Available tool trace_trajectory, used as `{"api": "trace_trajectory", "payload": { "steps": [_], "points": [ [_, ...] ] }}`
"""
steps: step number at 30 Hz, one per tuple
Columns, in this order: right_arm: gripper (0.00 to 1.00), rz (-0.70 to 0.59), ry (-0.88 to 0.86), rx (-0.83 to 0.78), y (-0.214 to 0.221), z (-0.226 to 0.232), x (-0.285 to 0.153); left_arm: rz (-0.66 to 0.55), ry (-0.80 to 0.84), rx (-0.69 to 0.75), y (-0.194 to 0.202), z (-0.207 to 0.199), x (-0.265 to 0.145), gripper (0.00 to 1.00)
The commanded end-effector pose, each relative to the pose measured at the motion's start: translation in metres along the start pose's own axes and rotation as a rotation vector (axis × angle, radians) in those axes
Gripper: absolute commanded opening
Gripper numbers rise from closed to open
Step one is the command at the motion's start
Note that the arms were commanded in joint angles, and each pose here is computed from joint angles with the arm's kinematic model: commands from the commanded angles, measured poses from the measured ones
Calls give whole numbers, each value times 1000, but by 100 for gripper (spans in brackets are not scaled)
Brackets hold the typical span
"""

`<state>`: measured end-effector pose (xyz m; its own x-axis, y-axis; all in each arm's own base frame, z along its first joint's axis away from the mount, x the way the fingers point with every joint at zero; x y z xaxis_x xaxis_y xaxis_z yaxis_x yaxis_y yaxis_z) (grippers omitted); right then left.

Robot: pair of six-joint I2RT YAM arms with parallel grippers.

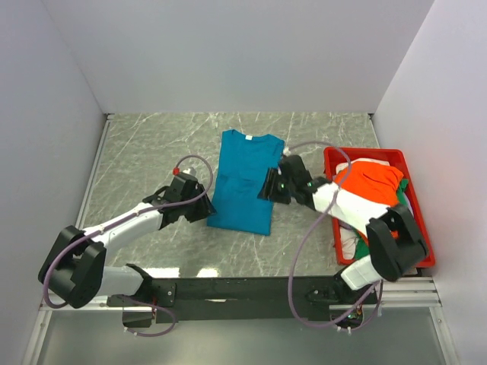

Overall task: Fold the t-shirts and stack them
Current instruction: Fold the tshirt

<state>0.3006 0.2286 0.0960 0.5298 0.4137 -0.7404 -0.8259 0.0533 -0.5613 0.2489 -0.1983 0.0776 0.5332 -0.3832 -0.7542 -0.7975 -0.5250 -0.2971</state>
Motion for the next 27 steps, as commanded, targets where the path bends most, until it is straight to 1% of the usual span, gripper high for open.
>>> {"api": "trace_trajectory", "payload": {
  "steps": [1,2,5,9,14,19,27],
  "points": [
    [55,19,-81,73,34,9,-7,0,55,15,1,-6,-3,46],
    [54,43,-91,71,51,10,-10,-3,60,18,1,-6,-2,46],
    [51,65,-108,81,72,16,-14,-9,36,19,2,3,1,46],
    [50,88,-79,106,97,8,-14,1,19,22,5,9,7,44],
    [51,92,-67,133,108,1,-13,13,-8,16,10,19,14,42],
    [50,99,-79,194,119,-3,-9,1,-47,4,12,32,20,40],
    [46,48,-81,271,122,-9,-8,-10,-38,-10,14,37,24,37]
  ]
}}
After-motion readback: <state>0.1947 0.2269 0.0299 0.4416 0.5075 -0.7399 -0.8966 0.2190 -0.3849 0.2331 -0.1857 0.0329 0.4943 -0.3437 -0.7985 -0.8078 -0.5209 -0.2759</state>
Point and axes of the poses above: each gripper's point midway between its finger pads, its own x axis out along the fingers, its own z axis along the line the jaws close on, y = z × x, the point moved 1 cm from there along -x, back along the fingers, and after that the axes turned 11 degrees about -x, right-handed, at the moved point
